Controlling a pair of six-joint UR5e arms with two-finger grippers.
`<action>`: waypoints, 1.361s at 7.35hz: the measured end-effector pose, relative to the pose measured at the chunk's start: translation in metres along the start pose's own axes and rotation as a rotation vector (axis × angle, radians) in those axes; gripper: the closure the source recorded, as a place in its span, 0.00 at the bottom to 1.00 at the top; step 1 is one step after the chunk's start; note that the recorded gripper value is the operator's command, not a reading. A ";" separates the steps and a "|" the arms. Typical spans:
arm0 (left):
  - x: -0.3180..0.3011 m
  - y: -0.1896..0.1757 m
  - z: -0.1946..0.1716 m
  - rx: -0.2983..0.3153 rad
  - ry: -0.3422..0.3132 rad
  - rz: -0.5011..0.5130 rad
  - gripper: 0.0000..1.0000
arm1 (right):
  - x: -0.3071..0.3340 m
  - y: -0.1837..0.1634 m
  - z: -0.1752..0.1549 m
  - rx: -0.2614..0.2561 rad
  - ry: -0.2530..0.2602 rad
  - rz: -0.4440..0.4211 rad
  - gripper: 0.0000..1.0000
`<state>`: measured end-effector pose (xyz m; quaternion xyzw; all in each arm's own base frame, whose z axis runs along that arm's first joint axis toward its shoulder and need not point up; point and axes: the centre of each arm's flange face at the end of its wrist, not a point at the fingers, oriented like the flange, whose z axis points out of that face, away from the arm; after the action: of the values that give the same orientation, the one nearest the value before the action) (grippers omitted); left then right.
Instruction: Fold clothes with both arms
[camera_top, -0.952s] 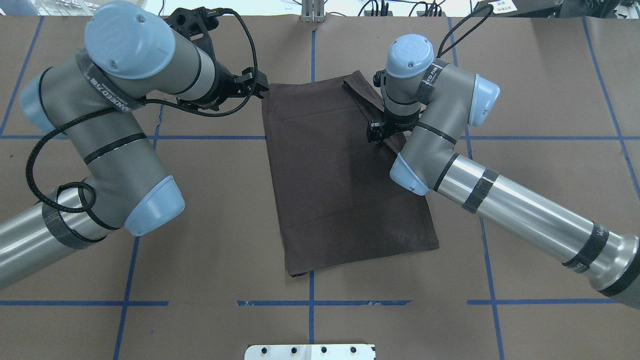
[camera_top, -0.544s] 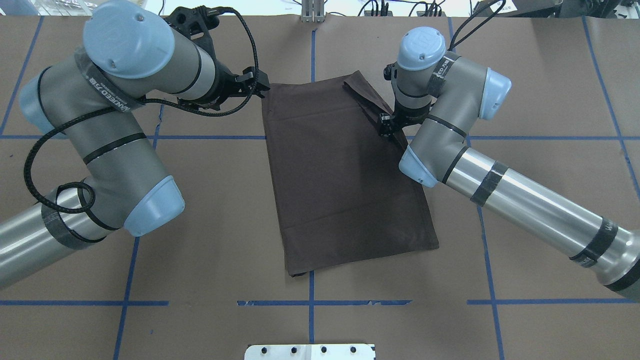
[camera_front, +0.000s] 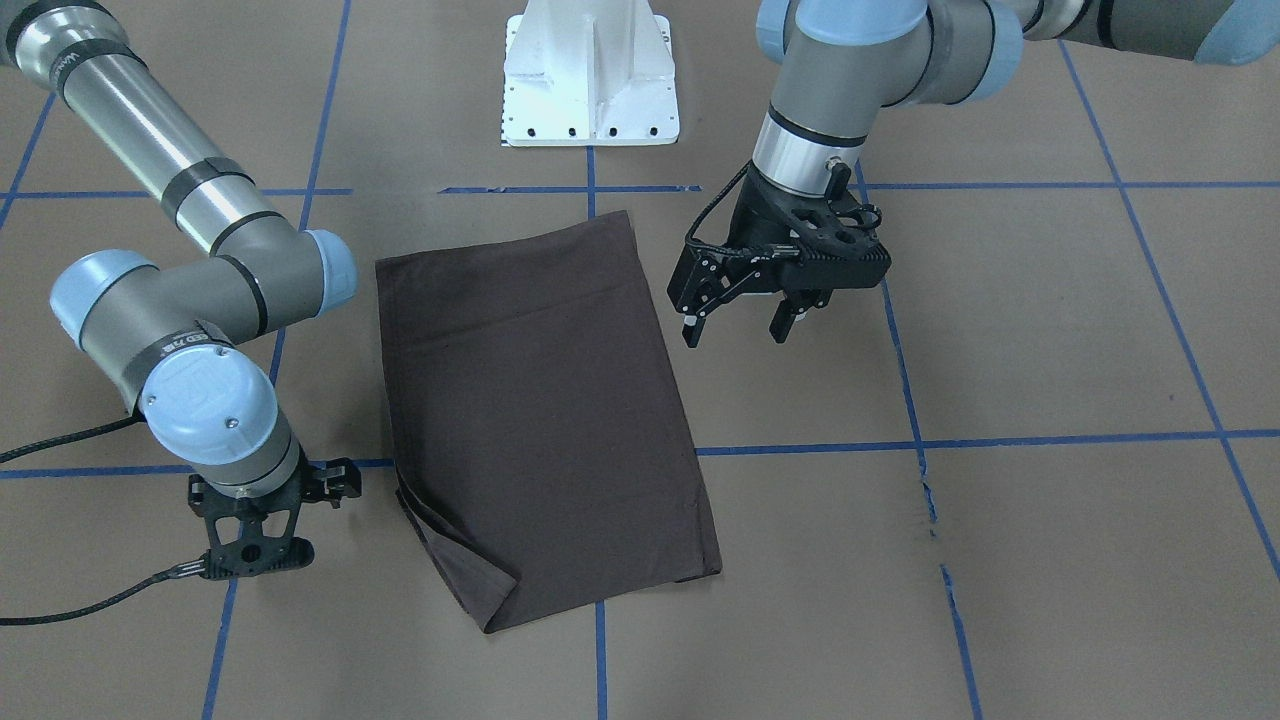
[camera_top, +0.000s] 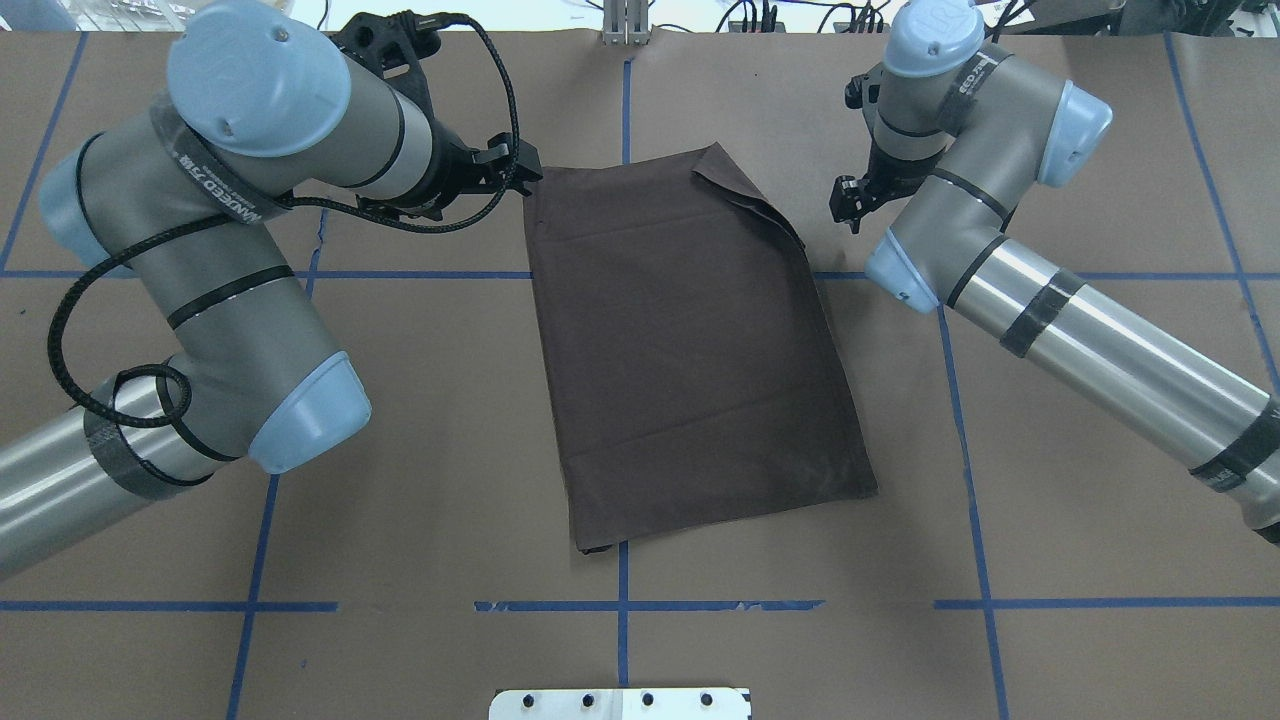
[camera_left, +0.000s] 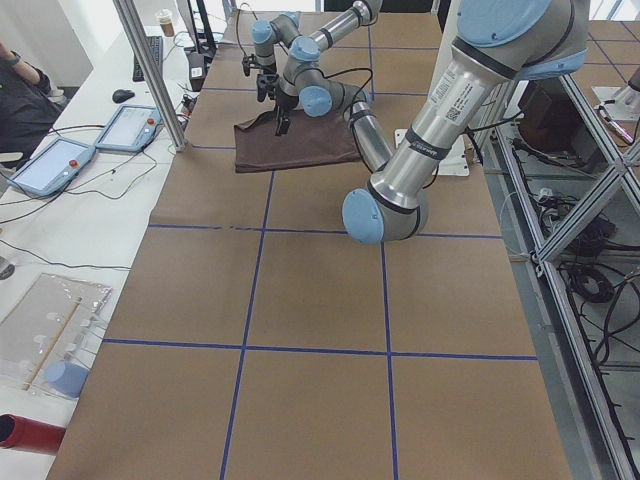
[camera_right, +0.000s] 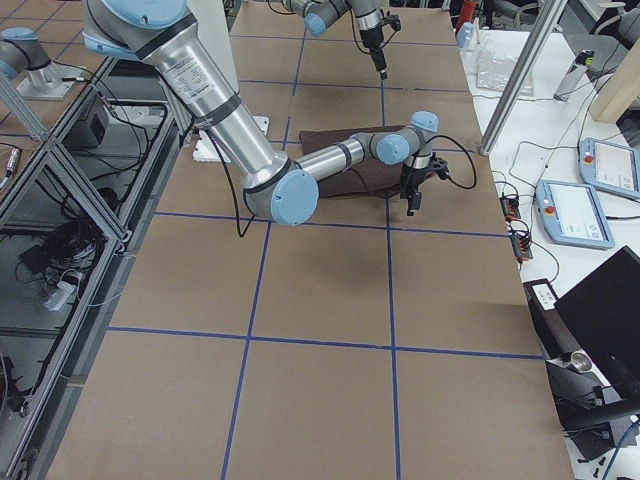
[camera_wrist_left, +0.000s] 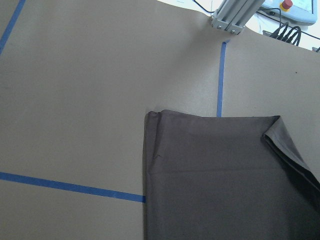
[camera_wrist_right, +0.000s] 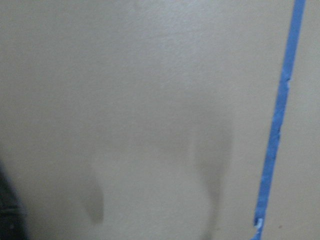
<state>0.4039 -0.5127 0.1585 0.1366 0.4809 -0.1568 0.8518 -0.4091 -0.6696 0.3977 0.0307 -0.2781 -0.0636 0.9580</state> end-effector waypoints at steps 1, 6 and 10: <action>0.000 0.000 0.000 0.000 0.000 0.000 0.00 | -0.003 -0.009 -0.013 0.016 -0.013 -0.004 0.00; -0.003 -0.001 0.001 0.000 -0.003 -0.001 0.00 | -0.117 0.006 -0.029 0.015 -0.073 -0.099 0.00; -0.003 -0.001 0.001 -0.001 -0.005 -0.001 0.00 | -0.148 -0.022 -0.010 0.024 -0.038 -0.105 0.00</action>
<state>0.4032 -0.5133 0.1621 0.1357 0.4788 -0.1574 0.8530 -0.5302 -0.6708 0.3088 0.0557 -0.2950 -0.1111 0.9474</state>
